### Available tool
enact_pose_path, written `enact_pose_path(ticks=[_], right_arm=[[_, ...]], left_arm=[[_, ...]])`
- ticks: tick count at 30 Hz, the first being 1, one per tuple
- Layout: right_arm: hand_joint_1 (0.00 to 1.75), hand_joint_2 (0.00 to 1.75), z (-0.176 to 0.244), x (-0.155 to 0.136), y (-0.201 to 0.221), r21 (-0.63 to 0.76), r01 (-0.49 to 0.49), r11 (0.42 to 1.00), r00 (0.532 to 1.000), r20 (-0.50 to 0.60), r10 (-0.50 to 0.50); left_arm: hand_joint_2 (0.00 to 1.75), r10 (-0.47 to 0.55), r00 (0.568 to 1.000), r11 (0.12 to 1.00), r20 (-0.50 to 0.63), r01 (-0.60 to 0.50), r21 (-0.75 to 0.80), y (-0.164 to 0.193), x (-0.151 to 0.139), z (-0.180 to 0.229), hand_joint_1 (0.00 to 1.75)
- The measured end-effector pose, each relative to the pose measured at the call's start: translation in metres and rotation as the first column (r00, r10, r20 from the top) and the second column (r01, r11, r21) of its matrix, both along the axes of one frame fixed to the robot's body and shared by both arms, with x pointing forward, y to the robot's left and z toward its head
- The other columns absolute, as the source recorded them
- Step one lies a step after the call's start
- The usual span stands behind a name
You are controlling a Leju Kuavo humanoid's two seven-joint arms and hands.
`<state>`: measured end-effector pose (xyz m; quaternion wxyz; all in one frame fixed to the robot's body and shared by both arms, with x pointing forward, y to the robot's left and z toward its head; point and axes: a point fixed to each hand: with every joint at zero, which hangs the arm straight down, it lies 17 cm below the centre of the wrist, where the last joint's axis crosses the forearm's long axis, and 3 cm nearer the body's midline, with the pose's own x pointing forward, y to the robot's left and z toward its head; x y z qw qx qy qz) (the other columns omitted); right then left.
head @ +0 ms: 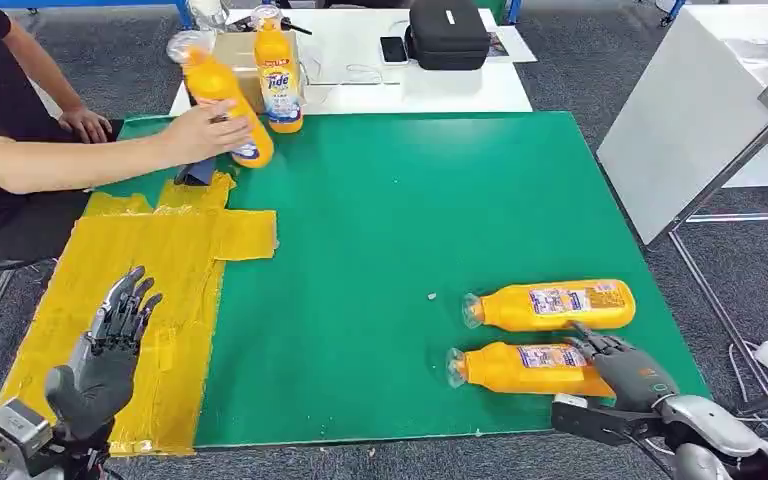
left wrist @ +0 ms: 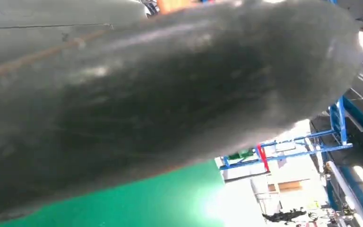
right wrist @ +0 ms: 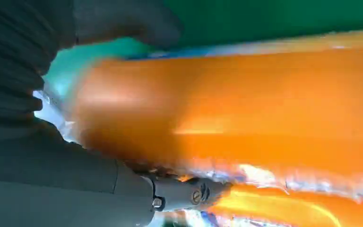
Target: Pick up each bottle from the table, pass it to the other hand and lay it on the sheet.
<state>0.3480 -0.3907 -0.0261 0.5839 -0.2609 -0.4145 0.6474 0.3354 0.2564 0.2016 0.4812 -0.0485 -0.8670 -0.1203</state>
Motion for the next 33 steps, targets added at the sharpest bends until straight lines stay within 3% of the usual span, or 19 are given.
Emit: enact_pose_path(ticks=[1,2,8,11,15,19,20,21,22,24,25,27,29,33], right_arm=[[1.71,1.75,-0.002,0.002,0.000,-0.005,-0.001,1.000,1.000,0.000,0.001],[1.75,1.75,-0.004,0.003,-0.001,-0.009,0.000,1.000,1.000,-0.003,0.000],[1.64,1.75,-0.021,0.009,0.005,-0.026,-0.002,1.000,1.000,-0.031,0.001],[1.75,1.75,-0.035,0.015,0.016,-0.040,-0.009,0.999,0.999,-0.032,0.008],[1.75,1.75,-0.048,0.026,0.031,-0.048,-0.011,0.999,0.999,-0.030,0.010],[1.75,1.75,-0.044,0.036,0.057,0.083,-0.023,0.996,1.000,-0.006,0.023],[1.75,1.75,-0.038,0.037,0.071,0.182,-0.027,0.983,1.000,-0.004,0.028],[1.75,1.75,-0.027,0.037,0.092,0.305,-0.035,0.952,0.999,0.006,0.035],[1.75,1.75,-0.029,0.034,0.092,0.306,-0.033,0.952,0.999,0.001,0.035],[1.75,1.75,-0.017,0.032,0.115,0.428,-0.035,0.903,0.999,0.007,0.036],[1.75,1.75,0.028,0.019,0.203,0.757,-0.024,0.653,0.999,0.001,0.036],[1.75,1.75,0.063,0.022,0.250,0.858,-0.015,0.513,1.000,0.000,0.030],[1.75,1.75,0.105,0.040,0.278,0.911,-0.039,0.411,0.999,0.037,0.012],[1.75,1.75,0.152,0.052,0.305,0.950,-0.096,0.298,0.995,0.098,0.009]], left_arm=[[0.00,-0.001,1.000,1.000,0.001,0.001,-0.001,-0.001,0.001,0.000,0.00],[0.00,-0.003,1.000,1.000,-0.002,0.003,-0.001,-0.002,0.002,0.000,0.00],[0.00,-0.021,1.000,1.000,-0.006,0.021,-0.006,-0.008,0.009,-0.001,0.00],[0.00,-0.029,1.000,0.999,0.001,0.029,-0.014,-0.013,0.015,0.002,0.00],[0.00,-0.041,0.999,0.999,0.005,0.041,-0.018,-0.019,0.021,0.004,0.00],[0.00,-0.044,0.999,0.998,0.025,0.045,-0.037,-0.019,0.026,0.014,0.00],[1.75,-0.045,0.999,0.998,0.023,0.046,-0.048,-0.018,0.026,0.016,0.00],[1.75,-0.047,0.999,0.997,0.013,0.048,-0.058,-0.017,0.026,0.014,0.00],[1.75,-0.047,0.999,0.997,0.011,0.048,-0.058,-0.017,0.025,0.014,0.00],[1.75,-0.050,0.999,0.997,-0.003,0.050,-0.066,-0.017,0.025,0.011,0.00],[1.75,-0.049,0.996,0.996,-0.081,0.043,-0.075,-0.018,0.019,-0.009,0.00],[1.75,-0.043,0.994,0.997,-0.103,0.036,-0.071,-0.026,0.020,-0.012,0.00],[1.75,-0.033,0.993,0.997,-0.112,0.024,-0.076,-0.036,0.022,-0.012,0.00],[1.75,-0.044,0.992,0.995,-0.118,0.033,-0.097,-0.051,0.022,-0.011,0.00]])
